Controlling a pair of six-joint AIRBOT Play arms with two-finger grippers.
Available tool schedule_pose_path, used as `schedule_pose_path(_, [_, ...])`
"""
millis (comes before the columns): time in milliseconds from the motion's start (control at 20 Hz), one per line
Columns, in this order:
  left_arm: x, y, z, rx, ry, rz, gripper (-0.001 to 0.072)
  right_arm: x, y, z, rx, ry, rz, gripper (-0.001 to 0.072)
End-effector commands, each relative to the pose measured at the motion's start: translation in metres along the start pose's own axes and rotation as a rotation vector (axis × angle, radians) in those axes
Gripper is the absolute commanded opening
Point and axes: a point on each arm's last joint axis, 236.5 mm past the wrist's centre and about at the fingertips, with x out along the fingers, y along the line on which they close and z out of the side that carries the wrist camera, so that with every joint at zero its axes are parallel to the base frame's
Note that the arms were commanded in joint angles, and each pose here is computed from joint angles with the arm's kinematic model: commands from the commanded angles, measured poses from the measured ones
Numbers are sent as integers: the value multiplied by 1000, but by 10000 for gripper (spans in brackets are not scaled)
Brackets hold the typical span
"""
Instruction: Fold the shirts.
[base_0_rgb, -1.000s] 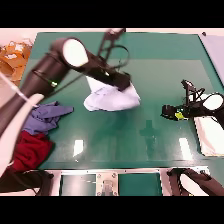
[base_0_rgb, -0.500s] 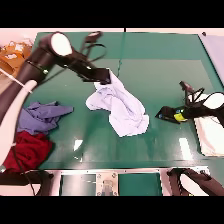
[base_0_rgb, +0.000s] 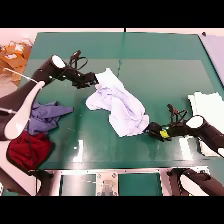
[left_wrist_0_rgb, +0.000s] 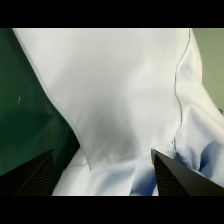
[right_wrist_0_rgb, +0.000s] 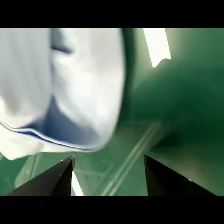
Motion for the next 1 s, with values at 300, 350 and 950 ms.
schedule_pose_path(300, [54,37,24,-130,-133,-42,681,12,14,39,-86,-116,6,17])
schedule_pose_path(350, [54,38,27,-132,-146,-38,592,5,15,51,-92,-145,1,17])
schedule_pose_path(950, [-3,39,-14,163,106,108,19,-60,16,223,-109,-395,-40,16])
